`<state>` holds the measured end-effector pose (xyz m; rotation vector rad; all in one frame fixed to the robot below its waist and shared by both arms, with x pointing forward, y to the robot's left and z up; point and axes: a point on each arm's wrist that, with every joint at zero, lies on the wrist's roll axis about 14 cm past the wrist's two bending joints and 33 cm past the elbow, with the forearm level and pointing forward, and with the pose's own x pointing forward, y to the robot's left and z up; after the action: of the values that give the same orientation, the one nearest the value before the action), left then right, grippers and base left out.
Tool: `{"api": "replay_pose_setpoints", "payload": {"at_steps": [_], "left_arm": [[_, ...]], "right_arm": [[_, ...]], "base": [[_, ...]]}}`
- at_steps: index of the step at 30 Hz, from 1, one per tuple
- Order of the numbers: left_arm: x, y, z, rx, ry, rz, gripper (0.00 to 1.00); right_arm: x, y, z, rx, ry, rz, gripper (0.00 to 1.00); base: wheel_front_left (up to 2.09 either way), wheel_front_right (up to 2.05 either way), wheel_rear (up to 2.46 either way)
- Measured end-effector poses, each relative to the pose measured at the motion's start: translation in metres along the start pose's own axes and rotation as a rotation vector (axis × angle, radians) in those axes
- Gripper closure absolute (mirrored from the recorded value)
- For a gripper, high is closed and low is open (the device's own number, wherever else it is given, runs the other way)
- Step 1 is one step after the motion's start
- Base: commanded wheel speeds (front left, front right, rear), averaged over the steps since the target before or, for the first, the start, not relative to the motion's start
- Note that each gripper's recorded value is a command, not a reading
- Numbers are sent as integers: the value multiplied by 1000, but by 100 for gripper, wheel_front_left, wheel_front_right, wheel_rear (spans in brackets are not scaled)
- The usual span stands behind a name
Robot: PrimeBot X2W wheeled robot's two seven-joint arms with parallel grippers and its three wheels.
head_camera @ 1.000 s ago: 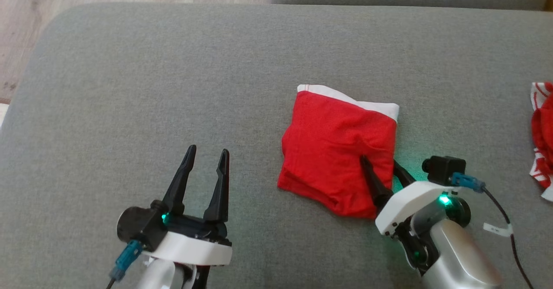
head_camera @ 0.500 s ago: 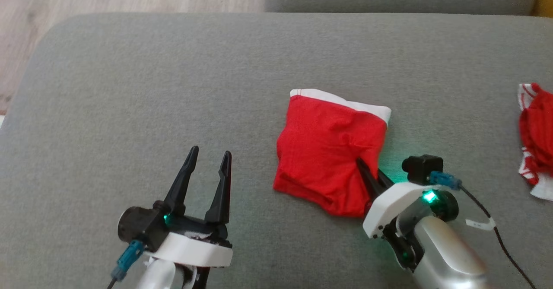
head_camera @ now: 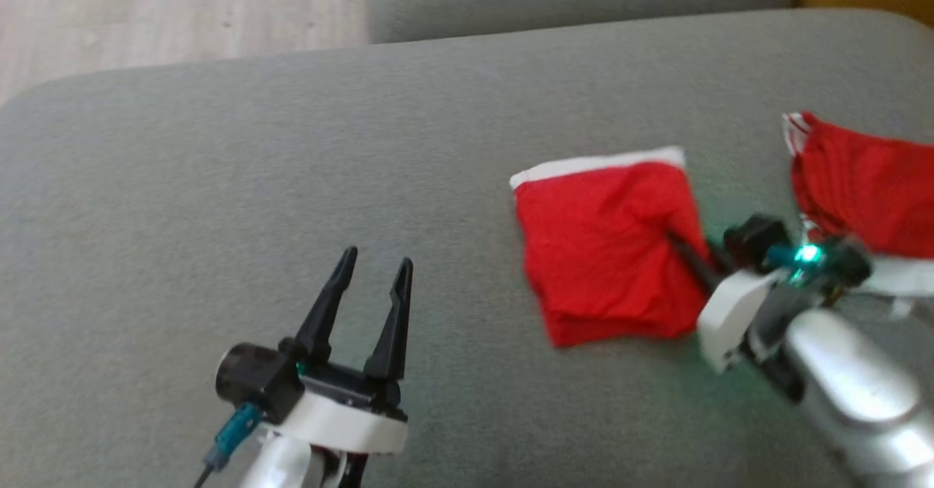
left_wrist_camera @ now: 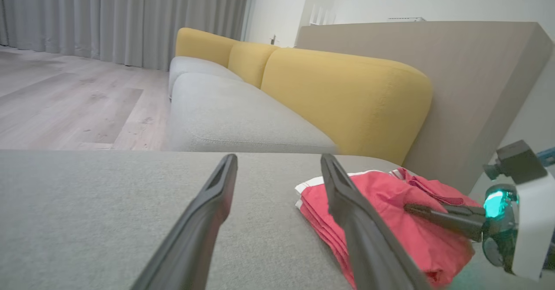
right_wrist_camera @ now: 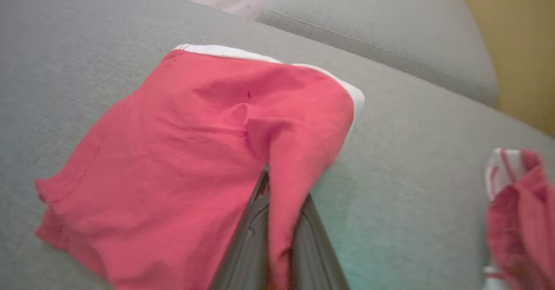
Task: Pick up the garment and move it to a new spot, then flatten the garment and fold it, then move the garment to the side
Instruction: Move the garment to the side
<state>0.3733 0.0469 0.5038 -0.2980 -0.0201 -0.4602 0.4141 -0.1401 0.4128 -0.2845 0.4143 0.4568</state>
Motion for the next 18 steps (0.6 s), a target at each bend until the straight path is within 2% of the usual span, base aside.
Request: {"api": "replay_pose_setpoints", "payload": {"at_steps": [3, 9, 18], "left_arm": [[17, -8, 3, 2, -11, -45, 0], [49, -19, 3, -12, -24, -114, 0], [61, -10, -32, -65, 52, -106, 0]], "right_arm": [[-10, -35, 7, -81, 17, -45, 100], [-33, -115, 12, -160, 74, -178, 100], [-67, -179, -30, -145, 252, -291, 100]], "base": [[0, 0, 0], [0, 0, 0], [0, 0, 0]]}}
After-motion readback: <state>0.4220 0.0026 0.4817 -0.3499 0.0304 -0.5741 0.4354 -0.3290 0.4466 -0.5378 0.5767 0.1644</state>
